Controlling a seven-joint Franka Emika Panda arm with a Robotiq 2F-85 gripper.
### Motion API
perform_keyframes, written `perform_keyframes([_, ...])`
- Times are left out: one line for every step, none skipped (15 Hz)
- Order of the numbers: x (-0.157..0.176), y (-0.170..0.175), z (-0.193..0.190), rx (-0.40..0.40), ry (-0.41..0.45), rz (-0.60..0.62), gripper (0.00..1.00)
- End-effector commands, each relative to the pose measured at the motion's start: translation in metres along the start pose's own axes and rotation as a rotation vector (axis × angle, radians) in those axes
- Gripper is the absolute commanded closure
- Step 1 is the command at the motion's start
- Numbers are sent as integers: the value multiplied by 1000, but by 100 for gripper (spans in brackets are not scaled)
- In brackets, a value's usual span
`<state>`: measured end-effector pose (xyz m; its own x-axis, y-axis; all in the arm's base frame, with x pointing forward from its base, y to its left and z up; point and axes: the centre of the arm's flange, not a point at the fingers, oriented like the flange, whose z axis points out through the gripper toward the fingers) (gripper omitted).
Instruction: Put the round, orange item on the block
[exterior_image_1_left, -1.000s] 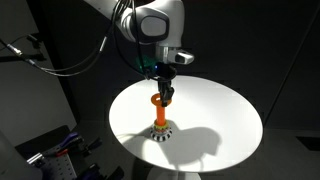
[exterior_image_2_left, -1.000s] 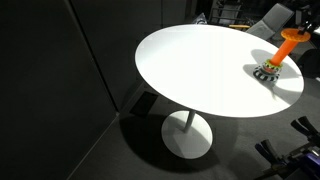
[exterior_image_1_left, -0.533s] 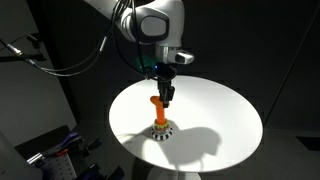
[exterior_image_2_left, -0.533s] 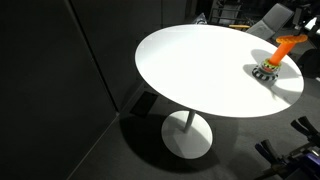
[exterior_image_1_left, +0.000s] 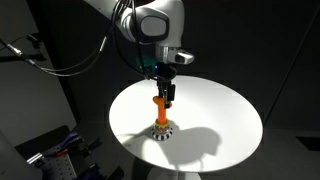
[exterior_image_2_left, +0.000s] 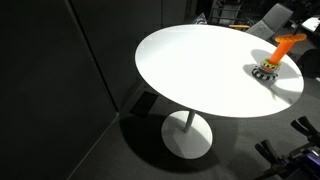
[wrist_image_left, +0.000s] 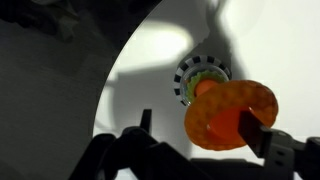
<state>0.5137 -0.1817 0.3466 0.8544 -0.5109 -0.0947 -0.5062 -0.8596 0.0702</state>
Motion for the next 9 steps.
perform_keyframes([-6, 11, -19, 9, 19, 0, 0])
perform_keyframes([-7, 13, -21, 11, 24, 2, 0])
perform_keyframes([-8, 15, -25, 14, 29, 3, 0])
perform_keyframes([-9, 18, -29, 16, 35, 6, 0])
perform_keyframes([-10, 20, -32, 20, 41, 10, 0])
perform_keyframes([-11, 23, -37, 23, 45, 12, 0])
perform_keyframes([-11, 24, -38, 25, 47, 15, 0])
perform_keyframes([-12, 24, -38, 24, 48, 18, 0])
perform_keyframes([-12, 24, -39, 22, 46, 19, 0])
